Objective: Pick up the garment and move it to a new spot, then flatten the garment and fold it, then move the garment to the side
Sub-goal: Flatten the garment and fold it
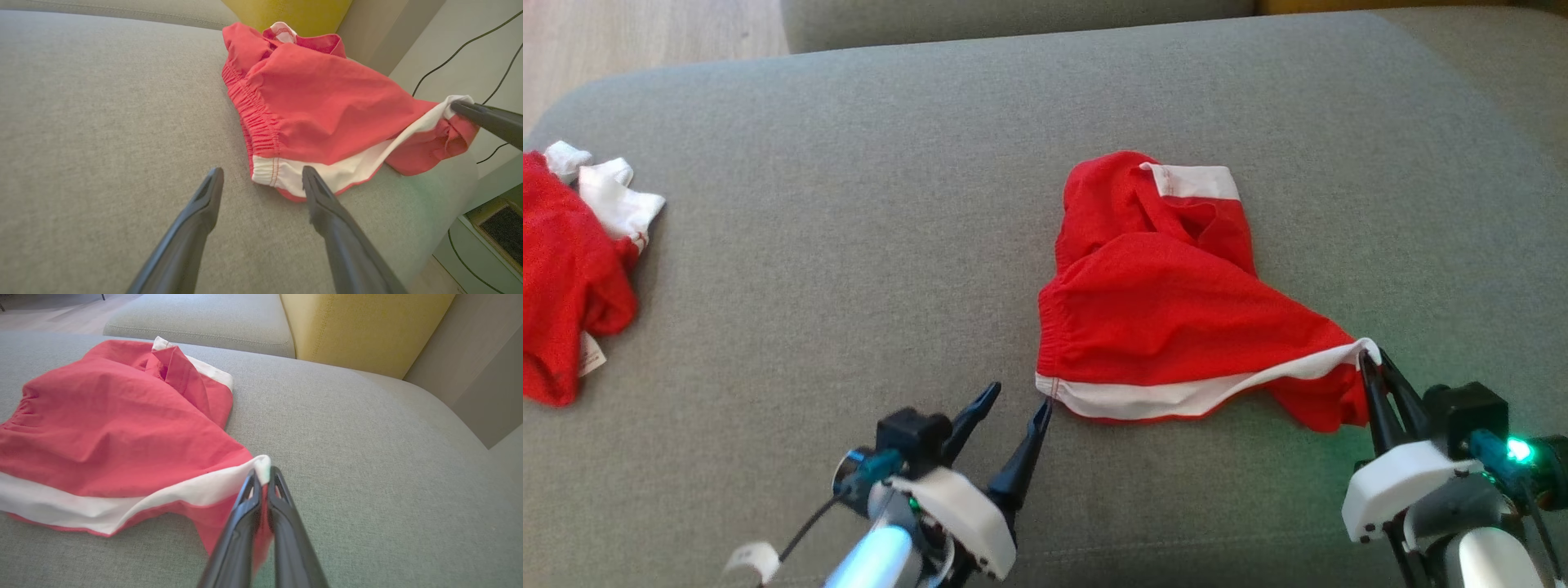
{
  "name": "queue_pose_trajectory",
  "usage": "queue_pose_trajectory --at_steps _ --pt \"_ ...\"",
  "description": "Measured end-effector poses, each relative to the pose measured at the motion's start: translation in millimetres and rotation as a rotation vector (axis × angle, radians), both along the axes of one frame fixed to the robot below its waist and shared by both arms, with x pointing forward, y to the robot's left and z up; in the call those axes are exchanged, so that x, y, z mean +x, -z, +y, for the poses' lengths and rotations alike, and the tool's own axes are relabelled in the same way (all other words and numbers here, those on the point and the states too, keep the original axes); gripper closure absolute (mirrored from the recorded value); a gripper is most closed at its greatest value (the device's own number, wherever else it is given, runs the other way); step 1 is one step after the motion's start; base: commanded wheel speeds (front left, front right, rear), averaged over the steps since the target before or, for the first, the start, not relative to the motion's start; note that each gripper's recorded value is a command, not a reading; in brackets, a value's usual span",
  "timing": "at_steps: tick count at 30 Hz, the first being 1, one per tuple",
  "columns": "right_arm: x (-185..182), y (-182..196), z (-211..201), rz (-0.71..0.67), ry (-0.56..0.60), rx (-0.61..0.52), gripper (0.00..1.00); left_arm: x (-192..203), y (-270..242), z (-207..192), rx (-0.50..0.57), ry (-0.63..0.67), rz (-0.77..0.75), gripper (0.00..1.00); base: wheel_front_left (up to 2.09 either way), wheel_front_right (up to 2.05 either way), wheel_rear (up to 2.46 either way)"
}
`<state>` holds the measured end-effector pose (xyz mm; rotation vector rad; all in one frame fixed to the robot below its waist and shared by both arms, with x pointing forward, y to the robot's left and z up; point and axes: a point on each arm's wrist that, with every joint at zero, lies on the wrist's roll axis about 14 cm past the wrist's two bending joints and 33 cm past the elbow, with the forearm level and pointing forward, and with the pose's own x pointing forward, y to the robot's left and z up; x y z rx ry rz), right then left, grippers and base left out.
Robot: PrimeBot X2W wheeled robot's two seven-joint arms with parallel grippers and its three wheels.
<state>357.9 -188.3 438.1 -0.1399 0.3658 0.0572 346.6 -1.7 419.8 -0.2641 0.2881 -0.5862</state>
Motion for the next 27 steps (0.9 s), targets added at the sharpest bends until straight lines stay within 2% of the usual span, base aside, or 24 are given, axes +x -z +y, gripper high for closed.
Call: queue_pose_trajectory --at_steps 5,21,22,23,24,27 --pt "-1 4 -2 0.014 0.005 -0.004 1.0 16 7 -2 0.03 0.016 0.013 0.0 0.0 0.0 0.0" --pt "6 4 -3 0.005 0.01 0.0 1.0 22 24 -26 0.101 0.139 0.041 0.0 0.0 0.0 0.0" --pt "6 4 -3 0.007 0.01 0.0 1.0 22 25 -26 0.099 0.142 0.042 0.13 0.0 0.0 0.0" --pt "6 5 -3 0.009 0.011 0.001 1.0 22 26 -27 0.101 0.147 0.045 0.75 0.0 0.0 0.0" --pt "6 5 -3 0.01 0.011 0.001 1.0 21 27 -29 0.103 0.156 0.047 1.0 0.0 0.0 0.0" --pt "6 6 -3 0.011 0.01 0.001 1.0 19 27 -32 0.1 0.169 0.052 1.0 0.0 0.0 0.0"
